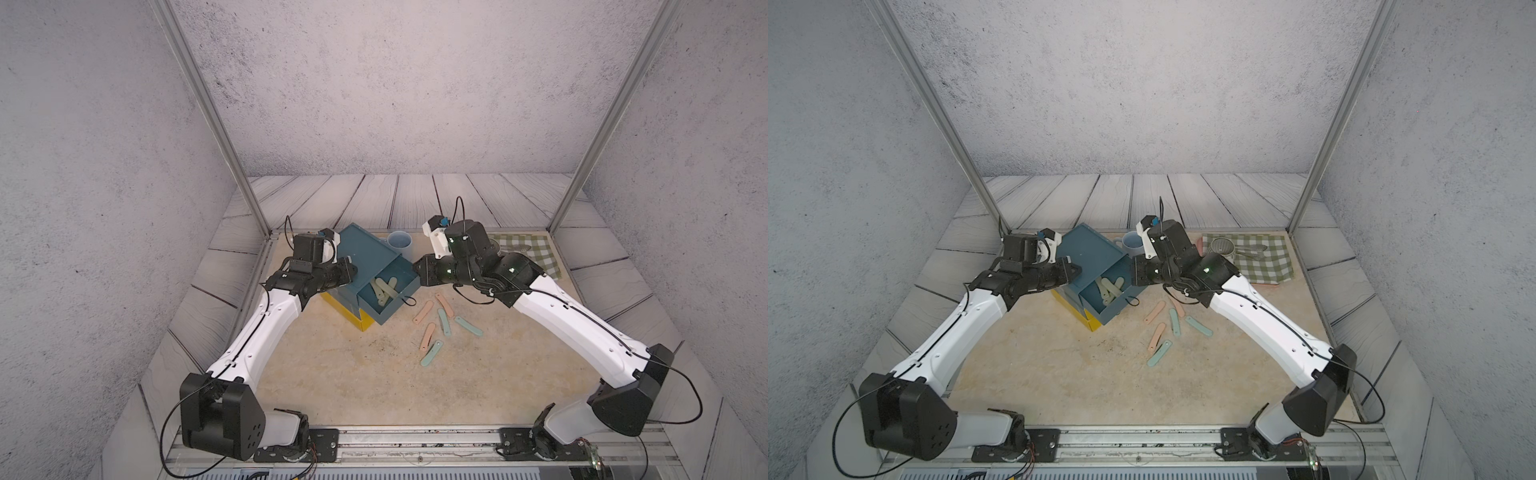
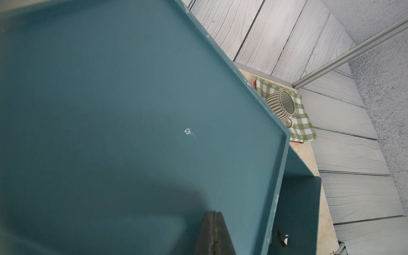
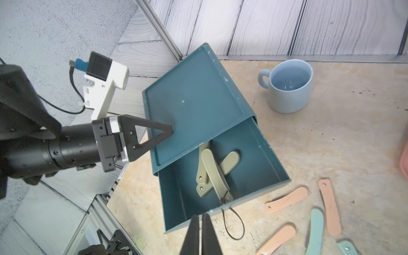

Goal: Place the fruit knives into the drawer by color
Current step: Place the fruit knife in the drawer, then close the drawer in the storage box.

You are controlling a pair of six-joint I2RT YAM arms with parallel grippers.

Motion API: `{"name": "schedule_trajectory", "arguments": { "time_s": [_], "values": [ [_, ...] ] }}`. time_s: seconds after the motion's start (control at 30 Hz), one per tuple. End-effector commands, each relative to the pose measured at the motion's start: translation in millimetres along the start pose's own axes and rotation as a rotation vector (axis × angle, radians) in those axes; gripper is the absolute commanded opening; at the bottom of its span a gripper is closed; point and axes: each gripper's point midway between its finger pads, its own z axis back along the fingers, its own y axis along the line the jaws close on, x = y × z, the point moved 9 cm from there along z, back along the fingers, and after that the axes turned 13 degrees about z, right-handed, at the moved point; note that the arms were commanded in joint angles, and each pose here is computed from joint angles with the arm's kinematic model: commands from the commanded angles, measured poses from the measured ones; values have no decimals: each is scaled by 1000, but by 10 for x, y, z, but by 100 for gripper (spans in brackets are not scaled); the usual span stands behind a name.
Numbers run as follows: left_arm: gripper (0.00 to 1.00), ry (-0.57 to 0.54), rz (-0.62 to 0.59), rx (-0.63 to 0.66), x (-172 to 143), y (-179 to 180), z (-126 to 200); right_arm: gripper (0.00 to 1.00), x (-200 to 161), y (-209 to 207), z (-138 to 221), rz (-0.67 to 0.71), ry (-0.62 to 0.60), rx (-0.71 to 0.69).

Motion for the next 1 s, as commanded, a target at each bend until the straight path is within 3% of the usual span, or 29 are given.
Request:
{"name": "schedule_trajectory", "arguments": {
  "time_s": [0.0, 0.33, 0.97],
  "values": [
    [0, 93, 48, 114, -184, 231, -67, 3, -304, -129, -136, 13, 122, -59],
    [0, 100, 51, 115, -195, 245, -93, 0, -636, -259, -482, -16, 234, -82],
    [0, 117, 58, 121, -220, 283, -139, 0, -400, -109, -1001, -18, 199, 121]
  ]
}}
